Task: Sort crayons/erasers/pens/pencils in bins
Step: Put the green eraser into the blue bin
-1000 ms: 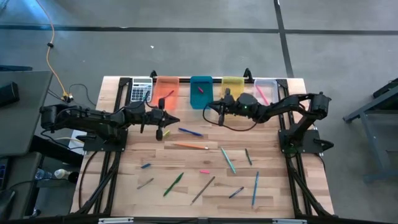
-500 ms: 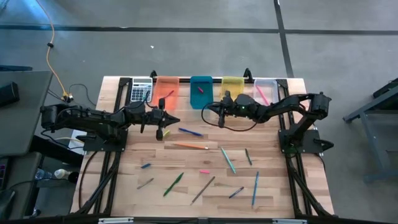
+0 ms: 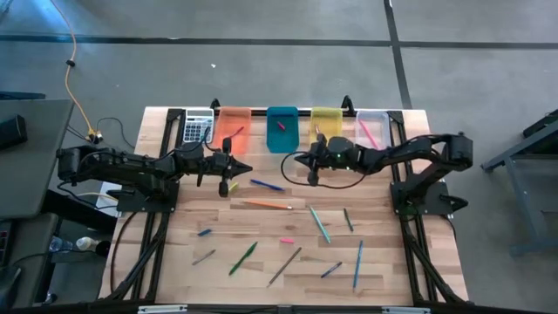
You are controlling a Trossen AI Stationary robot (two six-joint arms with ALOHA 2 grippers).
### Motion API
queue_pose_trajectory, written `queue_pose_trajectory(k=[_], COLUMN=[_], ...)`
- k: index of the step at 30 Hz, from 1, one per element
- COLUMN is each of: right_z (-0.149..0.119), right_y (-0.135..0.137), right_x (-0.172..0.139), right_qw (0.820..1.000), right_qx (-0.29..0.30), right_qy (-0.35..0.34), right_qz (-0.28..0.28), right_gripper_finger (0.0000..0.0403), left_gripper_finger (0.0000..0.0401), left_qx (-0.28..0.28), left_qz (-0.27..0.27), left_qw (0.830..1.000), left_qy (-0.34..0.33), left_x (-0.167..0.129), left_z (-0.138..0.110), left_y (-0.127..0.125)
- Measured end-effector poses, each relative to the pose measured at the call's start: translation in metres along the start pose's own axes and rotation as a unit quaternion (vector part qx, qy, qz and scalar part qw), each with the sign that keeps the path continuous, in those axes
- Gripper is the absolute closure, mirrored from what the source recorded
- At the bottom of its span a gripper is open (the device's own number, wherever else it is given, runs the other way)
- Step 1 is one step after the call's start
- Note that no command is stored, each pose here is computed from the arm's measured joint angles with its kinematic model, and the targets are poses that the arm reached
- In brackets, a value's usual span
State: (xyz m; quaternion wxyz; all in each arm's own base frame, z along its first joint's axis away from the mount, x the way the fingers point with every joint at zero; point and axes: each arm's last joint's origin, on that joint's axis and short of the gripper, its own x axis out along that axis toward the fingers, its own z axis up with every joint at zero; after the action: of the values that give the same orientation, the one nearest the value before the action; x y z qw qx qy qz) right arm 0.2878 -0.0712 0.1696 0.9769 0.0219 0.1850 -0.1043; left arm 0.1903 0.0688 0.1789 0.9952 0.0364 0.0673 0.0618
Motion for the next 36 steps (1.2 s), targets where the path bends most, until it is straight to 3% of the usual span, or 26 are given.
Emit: queue_pose_trajectory(k=[9, 15, 20, 25, 29, 32, 36], right_z=[0.002, 0.001, -0.004, -0.010, -0.012, -0.013, -0.015], right_y=[0.024, 0.034, 0.044, 0.042, 0.038, 0.037, 0.039], right_x=[-0.019, -0.036, -0.035, -0.036, -0.036, -0.033, -0.032], right_qw=[0.998, 0.994, 0.991, 0.986, 0.984, 0.985, 0.984], right_qx=[-0.021, 0.002, -0.033, -0.062, -0.059, -0.031, -0.057], right_qy=[0.058, 0.109, 0.122, 0.150, 0.162, 0.159, 0.164], right_qz=[-0.007, -0.010, -0.038, -0.039, -0.046, -0.052, -0.045], right_gripper_finger=[0.0403, 0.0403, 0.0403, 0.0403, 0.0403, 0.0403, 0.0403], left_gripper_finger=[0.0401, 0.0401, 0.0401, 0.0399, 0.0387, 0.0371, 0.0345], left_qx=[-0.003, 0.011, -0.011, -0.036, -0.049, -0.073, -0.094], left_qz=[-0.005, -0.002, -0.008, 0.023, 0.069, 0.075, 0.069], left_qw=[1.000, 1.000, 0.998, 0.994, 0.989, 0.986, 0.980], left_qy=[0.002, 0.006, 0.054, 0.096, 0.122, 0.134, 0.162], left_x=[0.000, 0.000, 0.000, -0.002, -0.003, -0.003, -0.005], left_z=[0.000, 0.000, -0.010, -0.017, -0.022, -0.024, -0.029], left_y=[-0.001, -0.001, -0.002, -0.001, 0.001, 0.000, -0.001])
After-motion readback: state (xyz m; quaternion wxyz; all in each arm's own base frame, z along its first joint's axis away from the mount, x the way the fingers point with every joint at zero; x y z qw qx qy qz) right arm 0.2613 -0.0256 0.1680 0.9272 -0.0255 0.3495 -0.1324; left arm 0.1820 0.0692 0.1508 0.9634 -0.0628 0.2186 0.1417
